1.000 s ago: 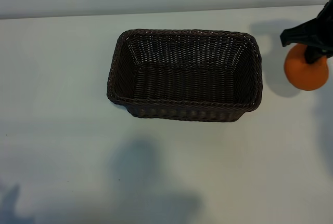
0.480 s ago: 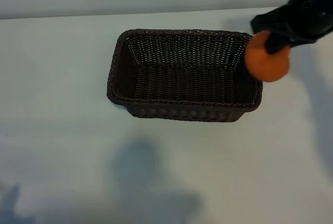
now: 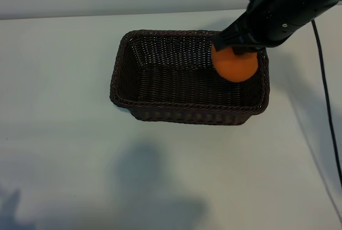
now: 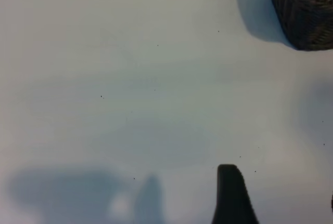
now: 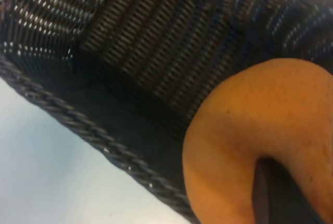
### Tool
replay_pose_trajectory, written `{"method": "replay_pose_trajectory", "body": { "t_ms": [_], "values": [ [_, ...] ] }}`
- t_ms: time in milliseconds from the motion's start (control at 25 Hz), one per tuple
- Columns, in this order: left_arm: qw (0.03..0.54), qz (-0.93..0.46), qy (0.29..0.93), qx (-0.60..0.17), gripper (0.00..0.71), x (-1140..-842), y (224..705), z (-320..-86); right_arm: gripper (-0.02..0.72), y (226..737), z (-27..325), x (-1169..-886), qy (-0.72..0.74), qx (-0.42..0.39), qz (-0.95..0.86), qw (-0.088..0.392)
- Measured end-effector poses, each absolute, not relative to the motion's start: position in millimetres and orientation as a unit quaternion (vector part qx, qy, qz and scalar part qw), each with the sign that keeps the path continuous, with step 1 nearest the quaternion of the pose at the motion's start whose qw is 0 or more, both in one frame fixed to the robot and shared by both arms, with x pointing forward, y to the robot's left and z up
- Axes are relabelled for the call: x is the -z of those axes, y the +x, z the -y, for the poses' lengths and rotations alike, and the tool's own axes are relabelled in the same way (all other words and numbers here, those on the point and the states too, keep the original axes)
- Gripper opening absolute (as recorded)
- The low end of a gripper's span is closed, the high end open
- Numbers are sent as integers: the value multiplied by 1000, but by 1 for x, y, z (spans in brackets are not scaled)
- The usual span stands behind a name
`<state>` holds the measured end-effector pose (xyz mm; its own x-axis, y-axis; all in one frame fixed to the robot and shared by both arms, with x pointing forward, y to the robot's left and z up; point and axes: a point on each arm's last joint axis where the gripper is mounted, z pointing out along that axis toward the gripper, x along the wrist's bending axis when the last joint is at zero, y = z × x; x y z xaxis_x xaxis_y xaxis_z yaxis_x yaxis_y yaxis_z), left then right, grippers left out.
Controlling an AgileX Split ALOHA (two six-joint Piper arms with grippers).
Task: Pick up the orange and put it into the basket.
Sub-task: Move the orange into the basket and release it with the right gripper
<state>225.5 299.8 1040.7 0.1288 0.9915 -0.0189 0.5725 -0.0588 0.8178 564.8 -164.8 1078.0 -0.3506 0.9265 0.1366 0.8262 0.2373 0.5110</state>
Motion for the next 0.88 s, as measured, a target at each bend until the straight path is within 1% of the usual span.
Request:
{"method": "replay_pose_trajectory", "body": {
  "t_ms": [160, 480, 680, 880],
  "values": [
    [352, -589, 664, -298, 458, -1041, 225, -300, 84, 574, 161, -1069, 563, -244, -784, 97],
    [352, -589, 664, -298, 458, -1041, 225, -300, 84, 605, 147, -1026, 564, -196, -799, 71],
    [352, -589, 664, -298, 458, -1041, 225, -300, 84, 614, 144, -997, 553, -161, -816, 51],
    [352, -589, 664, -298, 458, -1041, 225, -300, 84, 613, 138, -982, 544, -139, -826, 36]
  ]
}}
